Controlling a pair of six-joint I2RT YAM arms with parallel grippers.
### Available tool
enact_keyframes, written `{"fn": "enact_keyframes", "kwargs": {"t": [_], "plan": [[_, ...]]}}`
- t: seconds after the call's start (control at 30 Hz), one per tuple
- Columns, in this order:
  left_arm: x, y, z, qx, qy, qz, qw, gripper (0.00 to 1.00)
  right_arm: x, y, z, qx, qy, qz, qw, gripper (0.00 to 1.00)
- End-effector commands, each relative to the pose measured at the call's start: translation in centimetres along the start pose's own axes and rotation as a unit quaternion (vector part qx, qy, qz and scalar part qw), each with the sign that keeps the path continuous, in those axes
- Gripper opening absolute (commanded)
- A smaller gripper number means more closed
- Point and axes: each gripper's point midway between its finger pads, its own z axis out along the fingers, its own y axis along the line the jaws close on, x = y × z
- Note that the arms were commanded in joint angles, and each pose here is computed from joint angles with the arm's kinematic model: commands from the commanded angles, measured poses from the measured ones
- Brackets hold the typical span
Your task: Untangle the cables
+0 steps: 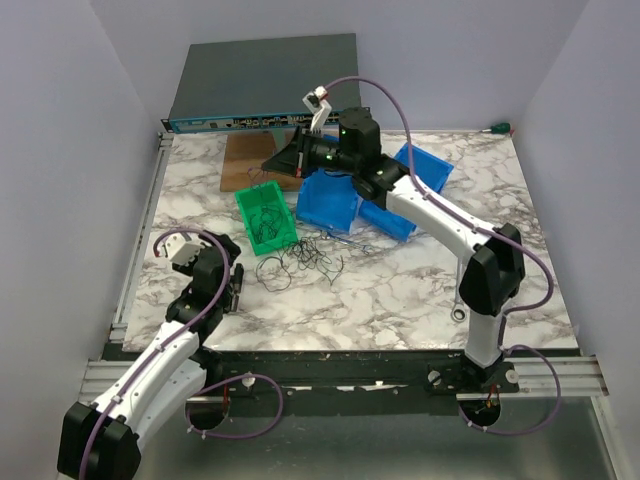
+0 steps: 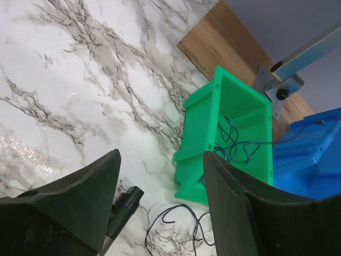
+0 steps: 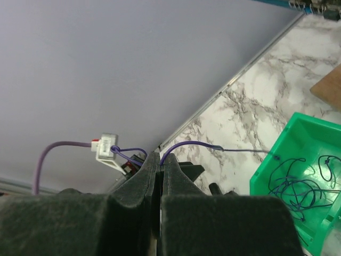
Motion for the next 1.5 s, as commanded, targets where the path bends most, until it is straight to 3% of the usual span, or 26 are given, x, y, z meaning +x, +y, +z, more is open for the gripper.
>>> {"fn": "enact_keyframes", "kwargs": {"t": [0.0, 0.3, 0.4, 0.63, 0.87, 1.07, 1.47], "plan": [[-0.4, 1.1, 0.1, -0.027, -0.014, -0.008, 1.000, 0.64, 0.8, -0.9, 2.0, -0.010, 0.008, -0.009, 1.000, 0.01], [0.0, 0.3, 0.1, -0.006, -0.002, 0.010, 1.000, 0.64, 7.1, -9.2, 4.8, 0.067, 0.051, 0.014, 0.996, 0.01], [-0.1, -0.4, 0.2, 0.008, -0.002, 0.016, 1.000, 0.64, 9.2, -12.2, 5.3, 0.137, 0.061, -0.012, 0.989, 0.01], [0.3, -1.3, 0.3, 0.024, 0.015, 0.050, 0.998, 0.64, 13.5, -17.7, 5.6, 0.325, 0.081, -0.127, 0.934, 0.01], [0.6, -2.2, 0.4, 0.045, 0.026, 0.072, 0.996, 0.65, 13.9, -19.5, 5.0, 0.399, 0.082, -0.188, 0.894, 0.01], [1.1, -2.7, 0.6, 0.056, 0.037, 0.086, 0.994, 0.66, 13.4, -21.9, 3.5, 0.477, 0.076, -0.239, 0.842, 0.01], [2.0, -3.8, 0.6, 0.085, 0.058, 0.115, 0.988, 0.68, 19.1, -23.3, 5.1, 0.445, 0.145, -0.273, 0.841, 0.02]]}}
